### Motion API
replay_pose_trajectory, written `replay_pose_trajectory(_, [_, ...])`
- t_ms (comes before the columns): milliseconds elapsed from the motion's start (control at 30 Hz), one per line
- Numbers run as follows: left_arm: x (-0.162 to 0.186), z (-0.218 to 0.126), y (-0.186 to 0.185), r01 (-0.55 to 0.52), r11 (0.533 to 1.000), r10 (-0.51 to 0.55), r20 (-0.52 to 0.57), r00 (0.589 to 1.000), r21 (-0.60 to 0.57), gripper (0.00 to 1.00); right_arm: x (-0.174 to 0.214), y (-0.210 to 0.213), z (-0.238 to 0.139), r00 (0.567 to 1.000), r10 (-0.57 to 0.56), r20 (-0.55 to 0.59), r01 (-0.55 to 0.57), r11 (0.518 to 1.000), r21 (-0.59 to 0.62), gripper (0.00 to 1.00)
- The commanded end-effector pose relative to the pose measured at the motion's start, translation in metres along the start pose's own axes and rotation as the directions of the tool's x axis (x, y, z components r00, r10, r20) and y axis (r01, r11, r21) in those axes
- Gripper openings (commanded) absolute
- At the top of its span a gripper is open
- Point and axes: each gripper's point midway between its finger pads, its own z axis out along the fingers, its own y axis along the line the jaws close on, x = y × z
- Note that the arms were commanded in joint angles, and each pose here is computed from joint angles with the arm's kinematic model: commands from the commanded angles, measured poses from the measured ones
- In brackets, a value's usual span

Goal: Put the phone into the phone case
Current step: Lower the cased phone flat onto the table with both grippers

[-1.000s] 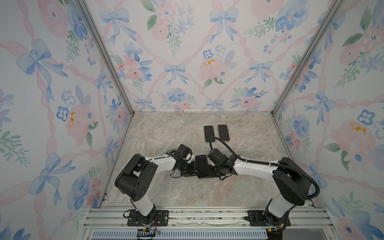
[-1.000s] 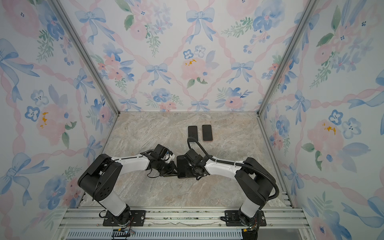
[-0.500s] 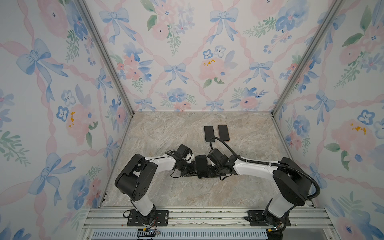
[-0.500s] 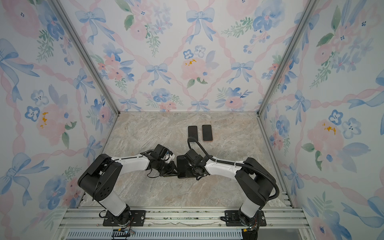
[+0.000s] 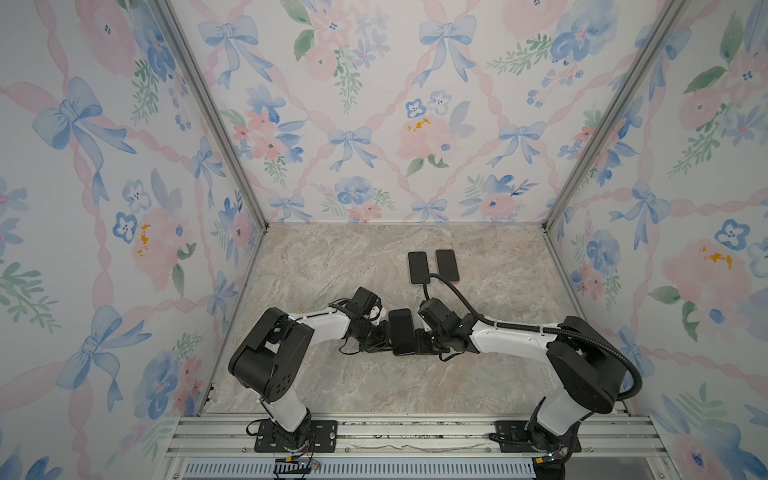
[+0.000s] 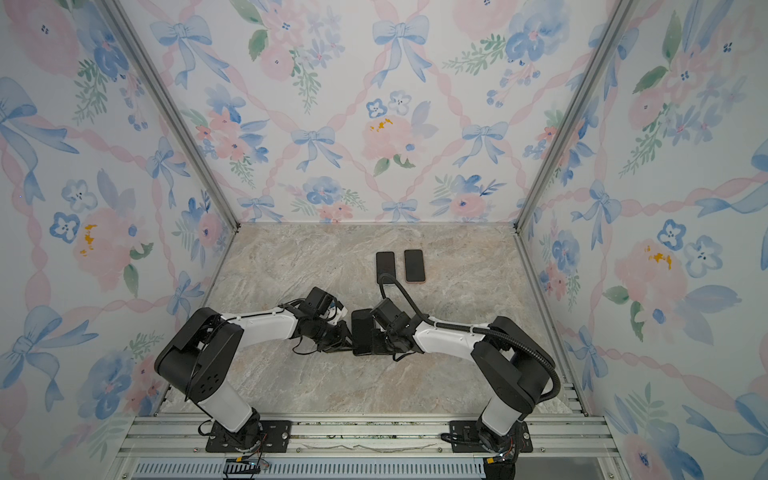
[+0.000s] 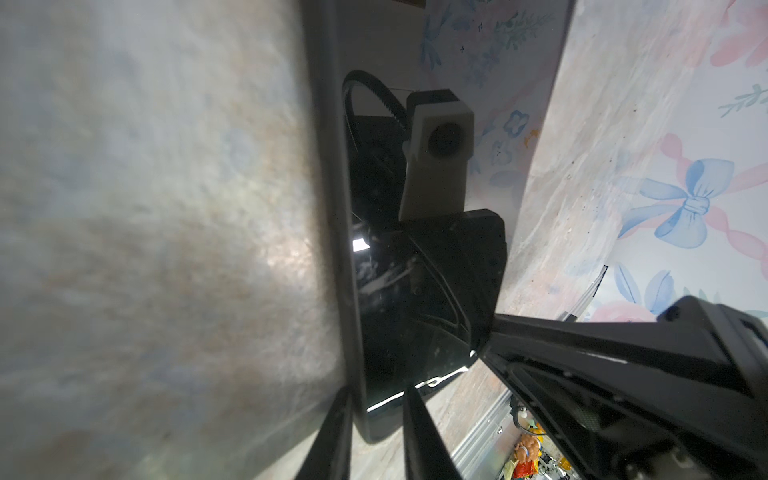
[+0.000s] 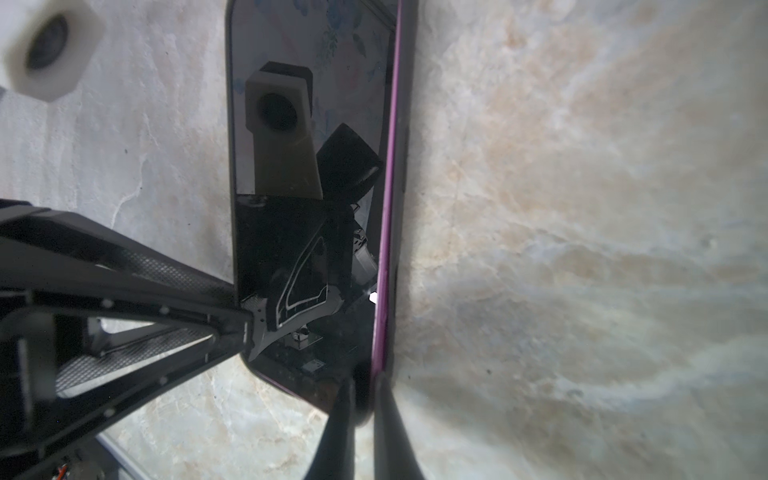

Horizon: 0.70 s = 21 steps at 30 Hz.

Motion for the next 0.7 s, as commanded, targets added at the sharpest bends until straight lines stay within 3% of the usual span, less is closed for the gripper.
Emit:
replay_pose_trajectory(0, [0.004,0.01,0.013,-0.003,0.999,0.002,-0.019,1.0,-0.049,0.24,0.066,-0.037,0.03,0.974,0.024,-0.226,-0.008,0.997,0.076,0.1])
replay_pose_trajectory(167, [-0.001,0.001,0.012,-0.003,0.999,0.004,0.014,1.0,-0.043,0.26,0.029,-0.026,-0.011,0.988,-0.026,-0.151,0.037,0.997,0.07,0.12])
replay_pose_trajectory(300, [-0.007,-0.014,0.012,0.002,0.999,0.001,0.066,0.998,-0.05,0.38,-0.004,-0.025,-0.047,0.995,-0.077,-0.063,0.081,0.994,0.069,0.16])
replay_pose_trajectory(367, [0.002,-0.015,0.021,0.018,0.998,-0.015,0.054,0.998,-0.055,0.46,-0.009,-0.027,-0.049,0.995,-0.08,-0.059,0.084,0.995,0.062,0.18])
replay_pose_trajectory(533, [0.006,-0.015,0.021,0.023,0.999,-0.023,0.033,0.999,-0.027,0.5,-0.017,-0.007,-0.039,0.996,-0.069,-0.052,0.066,0.996,-0.065,0.22])
replay_pose_trajectory(667, [0.005,-0.013,0.009,0.033,0.993,-0.037,0.03,0.999,0.109,0.5,-0.019,0.008,-0.03,0.997,-0.062,-0.052,0.054,0.988,-0.146,0.22])
